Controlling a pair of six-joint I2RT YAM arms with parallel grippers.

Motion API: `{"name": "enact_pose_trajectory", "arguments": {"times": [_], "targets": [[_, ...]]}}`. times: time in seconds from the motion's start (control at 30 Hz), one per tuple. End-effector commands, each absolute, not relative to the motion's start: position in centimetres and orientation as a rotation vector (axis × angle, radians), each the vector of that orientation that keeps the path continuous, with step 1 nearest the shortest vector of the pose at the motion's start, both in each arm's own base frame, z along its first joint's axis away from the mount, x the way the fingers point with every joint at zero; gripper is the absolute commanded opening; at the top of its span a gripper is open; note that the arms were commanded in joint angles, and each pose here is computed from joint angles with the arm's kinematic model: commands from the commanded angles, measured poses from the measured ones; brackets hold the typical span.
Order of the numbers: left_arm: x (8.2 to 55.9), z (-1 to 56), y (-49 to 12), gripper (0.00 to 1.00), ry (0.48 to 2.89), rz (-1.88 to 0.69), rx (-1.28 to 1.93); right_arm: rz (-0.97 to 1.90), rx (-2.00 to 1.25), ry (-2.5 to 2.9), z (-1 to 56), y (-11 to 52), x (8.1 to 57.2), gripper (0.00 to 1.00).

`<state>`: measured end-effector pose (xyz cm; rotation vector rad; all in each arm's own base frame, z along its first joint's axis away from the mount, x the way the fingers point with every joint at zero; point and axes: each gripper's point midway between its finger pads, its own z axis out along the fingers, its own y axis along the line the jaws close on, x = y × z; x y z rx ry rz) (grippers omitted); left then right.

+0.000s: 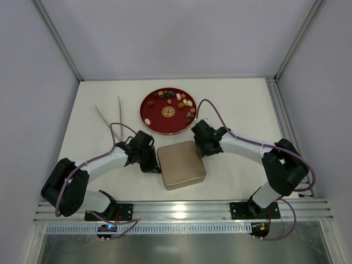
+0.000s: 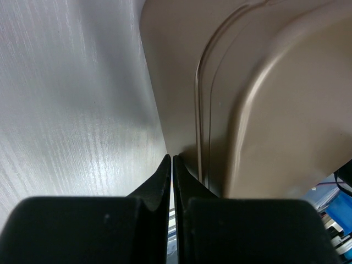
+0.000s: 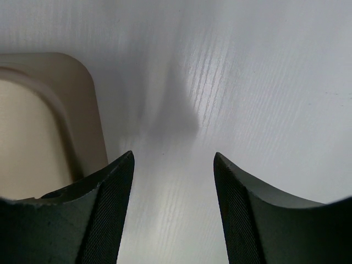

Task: Pack the chocolate

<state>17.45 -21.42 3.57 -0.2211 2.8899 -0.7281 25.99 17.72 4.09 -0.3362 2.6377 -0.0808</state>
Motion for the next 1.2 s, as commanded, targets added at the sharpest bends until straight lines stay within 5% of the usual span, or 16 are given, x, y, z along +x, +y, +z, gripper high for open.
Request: {"name": "enact_pose_trajectory", "arguments": {"times": [0.0, 1.17], "targets": [[19.8, 6.7, -24.8, 0.0, 2.761, -0.913, -0.168, 0.005, -0.325, 2.6, 5.3, 20.6, 26.3, 0.63], [18.5, 7.8, -18.5, 0.04, 2.814, -0.642, -0.093, -0.097, -0.27, 2.578, 6.3, 17.9, 28.5, 0.69]]}}
